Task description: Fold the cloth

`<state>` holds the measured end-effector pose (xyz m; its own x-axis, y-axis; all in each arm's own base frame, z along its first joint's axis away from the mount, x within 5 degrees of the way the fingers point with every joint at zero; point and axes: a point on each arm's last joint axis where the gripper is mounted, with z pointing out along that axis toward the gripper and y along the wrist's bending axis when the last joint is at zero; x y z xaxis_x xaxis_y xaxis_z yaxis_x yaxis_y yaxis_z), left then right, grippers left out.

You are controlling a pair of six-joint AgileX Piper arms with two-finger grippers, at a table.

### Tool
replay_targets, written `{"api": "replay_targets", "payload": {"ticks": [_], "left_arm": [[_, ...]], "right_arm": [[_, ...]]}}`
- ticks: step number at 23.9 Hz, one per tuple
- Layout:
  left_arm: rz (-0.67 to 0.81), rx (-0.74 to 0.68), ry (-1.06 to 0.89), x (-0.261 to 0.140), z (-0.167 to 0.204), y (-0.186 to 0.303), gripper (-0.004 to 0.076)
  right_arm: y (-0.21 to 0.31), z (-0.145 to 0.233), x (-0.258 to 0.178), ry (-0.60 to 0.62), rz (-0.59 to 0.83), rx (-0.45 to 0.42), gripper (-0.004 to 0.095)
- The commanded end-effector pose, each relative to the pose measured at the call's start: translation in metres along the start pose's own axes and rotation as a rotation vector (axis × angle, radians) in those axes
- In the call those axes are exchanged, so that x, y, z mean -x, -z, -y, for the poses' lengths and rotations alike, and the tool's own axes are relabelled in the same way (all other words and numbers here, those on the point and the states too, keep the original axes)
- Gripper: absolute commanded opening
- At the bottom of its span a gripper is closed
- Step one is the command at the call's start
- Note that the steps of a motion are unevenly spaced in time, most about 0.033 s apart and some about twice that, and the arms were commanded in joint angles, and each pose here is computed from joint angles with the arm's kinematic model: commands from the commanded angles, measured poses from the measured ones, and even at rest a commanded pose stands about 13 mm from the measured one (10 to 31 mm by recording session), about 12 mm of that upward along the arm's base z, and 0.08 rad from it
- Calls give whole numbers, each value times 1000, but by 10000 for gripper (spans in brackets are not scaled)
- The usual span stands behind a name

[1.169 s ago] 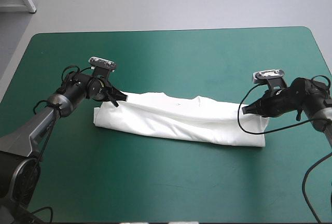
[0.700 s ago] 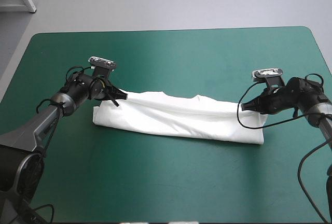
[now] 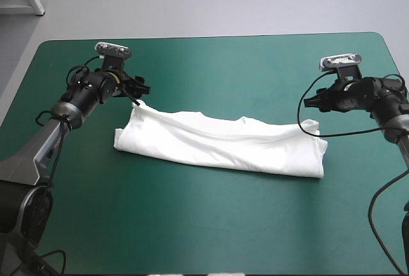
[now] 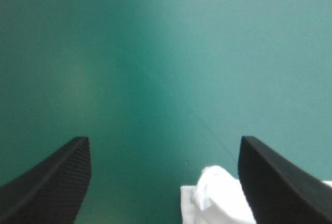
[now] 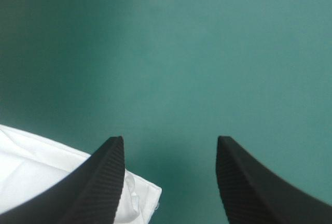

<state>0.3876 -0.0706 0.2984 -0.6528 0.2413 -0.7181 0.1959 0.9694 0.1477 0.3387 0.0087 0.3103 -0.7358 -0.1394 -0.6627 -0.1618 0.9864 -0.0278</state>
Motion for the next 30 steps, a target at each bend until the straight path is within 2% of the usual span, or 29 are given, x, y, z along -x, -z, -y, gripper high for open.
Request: {"api": "replay_targets", "payload": {"ticks": [1, 3, 5, 8, 10, 14, 18, 21, 28, 29, 30], "left_arm": [[150, -64, -50, 40, 13, 55, 511], [145, -136, -95, 41, 30, 64, 421], [119, -223, -149, 38, 52, 70, 287], [74, -335, -199, 32, 80, 77, 18], [54, -394, -201, 29, 96, 78, 24], [0, -536, -208, 21, 127, 81, 21], [-93, -631, -233, 9, 150, 70, 21], [-186, -646, -236, -5, 166, 37, 21], [-328, -673, -239, -34, 185, -18, 21], [-336, -672, -239, -36, 186, -21, 21], [-353, -671, -241, -40, 187, -26, 20]], "right_arm": [[54, 3, 34, -10, 175, -33, 502], [74, 2, 37, -10, 225, -39, 451], [96, 0, 37, -8, 273, -44, 356], [129, -4, 32, 5, 316, -51, 130], [150, -6, 27, 16, 345, -62, -16], [181, -10, 16, 11, 378, -72, -14], [188, -11, 0, -1, 318, -87, -14], [173, -14, -22, -27, 220, -60, -14], [127, -21, -56, -124, 105, 27, -8], [122, -21, -59, -129, 92, 31, 10], [113, -20, -65, -139, 58, 30, 79]]}}
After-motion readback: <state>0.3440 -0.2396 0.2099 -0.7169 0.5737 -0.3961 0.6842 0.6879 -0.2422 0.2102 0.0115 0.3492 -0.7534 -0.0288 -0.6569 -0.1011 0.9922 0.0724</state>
